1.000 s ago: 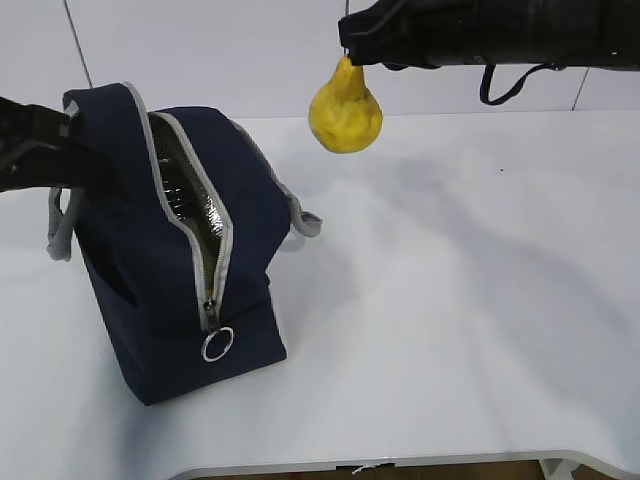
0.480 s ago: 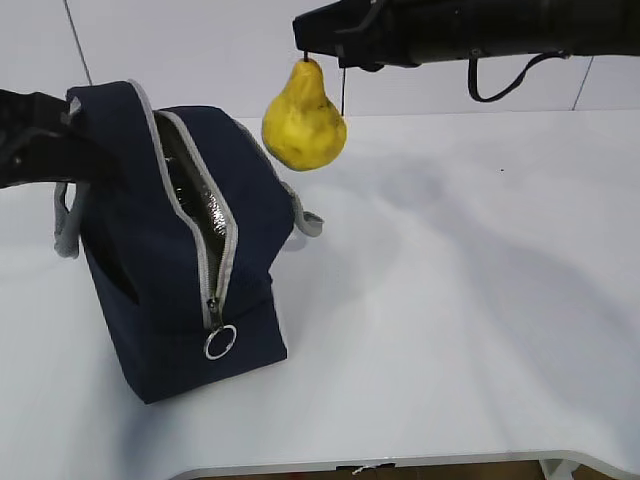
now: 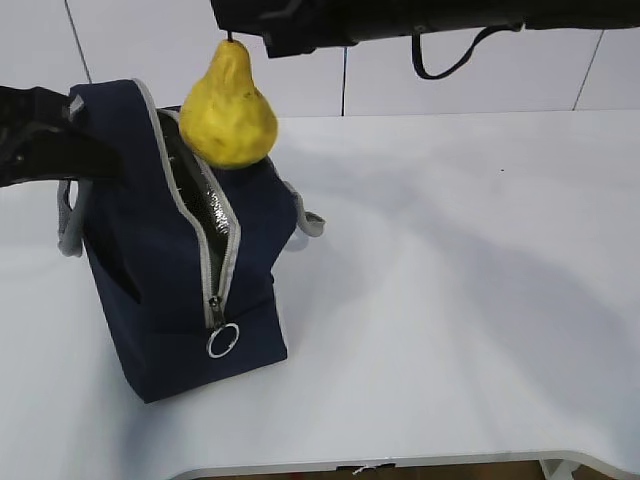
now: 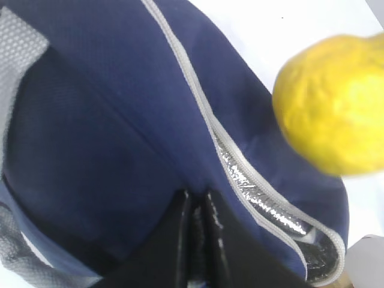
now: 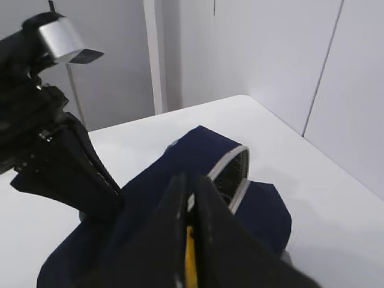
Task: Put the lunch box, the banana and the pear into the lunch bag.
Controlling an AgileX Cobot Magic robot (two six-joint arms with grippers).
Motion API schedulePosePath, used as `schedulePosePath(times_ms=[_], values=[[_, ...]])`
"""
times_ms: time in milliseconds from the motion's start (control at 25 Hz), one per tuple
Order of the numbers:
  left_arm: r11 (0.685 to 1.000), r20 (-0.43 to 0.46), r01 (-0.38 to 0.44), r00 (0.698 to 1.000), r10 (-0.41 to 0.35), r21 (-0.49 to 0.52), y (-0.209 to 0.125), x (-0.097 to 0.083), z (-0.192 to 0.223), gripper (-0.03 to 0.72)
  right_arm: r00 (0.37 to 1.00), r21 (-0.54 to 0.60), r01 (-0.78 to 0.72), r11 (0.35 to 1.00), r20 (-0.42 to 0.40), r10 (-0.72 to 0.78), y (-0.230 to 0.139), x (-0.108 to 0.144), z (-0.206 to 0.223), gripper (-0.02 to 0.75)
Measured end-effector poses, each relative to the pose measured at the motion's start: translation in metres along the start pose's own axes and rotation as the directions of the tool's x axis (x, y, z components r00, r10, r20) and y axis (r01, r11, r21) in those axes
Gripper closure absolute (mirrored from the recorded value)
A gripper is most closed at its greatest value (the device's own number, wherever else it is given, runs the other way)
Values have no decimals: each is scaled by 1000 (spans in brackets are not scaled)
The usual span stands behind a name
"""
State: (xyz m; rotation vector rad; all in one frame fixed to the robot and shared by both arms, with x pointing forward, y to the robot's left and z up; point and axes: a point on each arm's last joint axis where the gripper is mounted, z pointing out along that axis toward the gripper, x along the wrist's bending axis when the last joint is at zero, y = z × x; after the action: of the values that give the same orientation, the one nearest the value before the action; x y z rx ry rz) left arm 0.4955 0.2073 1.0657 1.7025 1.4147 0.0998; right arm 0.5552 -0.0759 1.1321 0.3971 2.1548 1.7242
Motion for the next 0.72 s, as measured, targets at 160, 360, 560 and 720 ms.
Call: schedulePosePath(times_ms=[160,360,560,720], values=[[1000,1,0,1000,0,1,0,0,0,690,1000,-6,6,1000,-2,-6,4,3,2,720],[1000,5,1,1000,-1,7,-1,0,0,690,1000,-4,2,1000,-9,-2,4,8,6,720],[1000,16,1,1000,-1,23,-2,-1,0,690,1000,0,9,1000,-22,-9,5,21,15,720],[999,26,0,1000,-1,39,-4,-2,0,690,999,25,2,1000,-34,-2,-4,23,24,720]])
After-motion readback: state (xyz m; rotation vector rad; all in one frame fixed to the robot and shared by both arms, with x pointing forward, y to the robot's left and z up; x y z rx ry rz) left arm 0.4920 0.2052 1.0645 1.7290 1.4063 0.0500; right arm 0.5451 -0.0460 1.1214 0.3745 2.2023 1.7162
